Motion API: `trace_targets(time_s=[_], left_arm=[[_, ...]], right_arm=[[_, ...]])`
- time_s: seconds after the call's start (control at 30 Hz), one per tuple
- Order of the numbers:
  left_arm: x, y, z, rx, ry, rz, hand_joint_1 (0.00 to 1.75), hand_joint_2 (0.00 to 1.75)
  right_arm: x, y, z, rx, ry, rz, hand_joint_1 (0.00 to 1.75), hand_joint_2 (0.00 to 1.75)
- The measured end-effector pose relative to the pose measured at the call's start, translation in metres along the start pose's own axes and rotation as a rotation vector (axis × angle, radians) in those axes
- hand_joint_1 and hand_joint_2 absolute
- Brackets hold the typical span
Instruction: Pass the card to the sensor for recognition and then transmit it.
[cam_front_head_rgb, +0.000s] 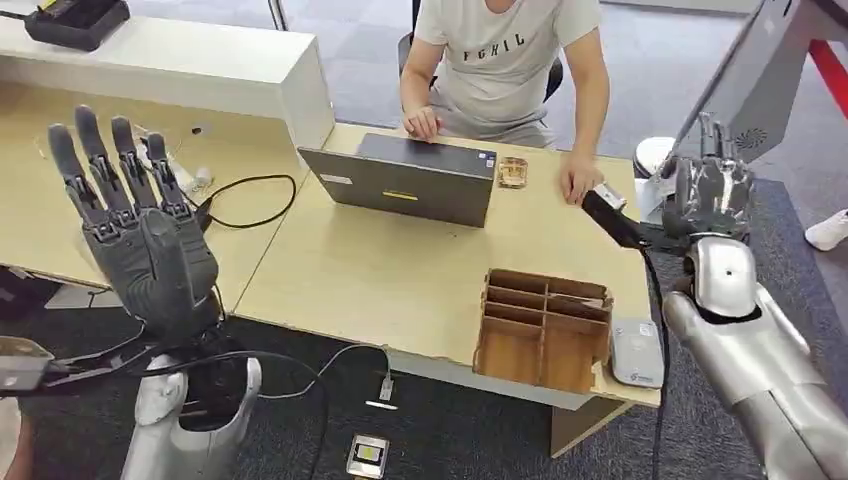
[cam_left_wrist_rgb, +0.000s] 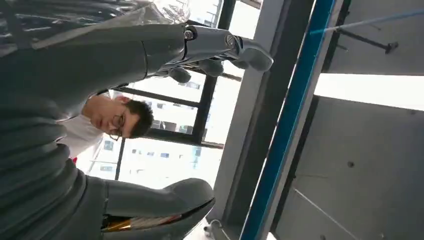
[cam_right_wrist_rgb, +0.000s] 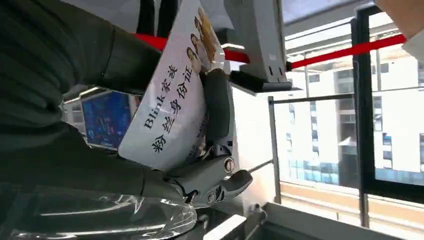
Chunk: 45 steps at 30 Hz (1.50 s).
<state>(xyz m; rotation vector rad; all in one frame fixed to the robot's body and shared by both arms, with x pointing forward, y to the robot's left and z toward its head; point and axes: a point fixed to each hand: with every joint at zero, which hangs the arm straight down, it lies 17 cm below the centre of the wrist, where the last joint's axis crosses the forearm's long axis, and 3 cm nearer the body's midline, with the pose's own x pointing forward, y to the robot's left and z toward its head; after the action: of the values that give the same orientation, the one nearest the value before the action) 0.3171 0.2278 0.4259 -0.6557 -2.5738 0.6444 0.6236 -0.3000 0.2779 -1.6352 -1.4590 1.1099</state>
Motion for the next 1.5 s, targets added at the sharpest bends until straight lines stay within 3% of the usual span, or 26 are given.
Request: trace_targets(time_s=[0.4,0.77,1.5], left_arm=[[0.024,0.018,0.001,0.049,-0.037,-0.128,0.00,1.75],[0.040,0.021,-0.003,0.055,-0.067,-0.165,0.00,1.75],[0.050,0.018,-0.005,0.043,-0.085,-0.185,0.00,1.75]], right_arm=[[-0.037,0.024,0.092,-0.034,0.138,-0.251,1.75,1.75],[-0.053,0.034,0.132,-0.037,0.213,-0.357,1.75,1.75],[-0.072,0.087,0.190,0.064,0.320,-0.363,1.75,1.75]])
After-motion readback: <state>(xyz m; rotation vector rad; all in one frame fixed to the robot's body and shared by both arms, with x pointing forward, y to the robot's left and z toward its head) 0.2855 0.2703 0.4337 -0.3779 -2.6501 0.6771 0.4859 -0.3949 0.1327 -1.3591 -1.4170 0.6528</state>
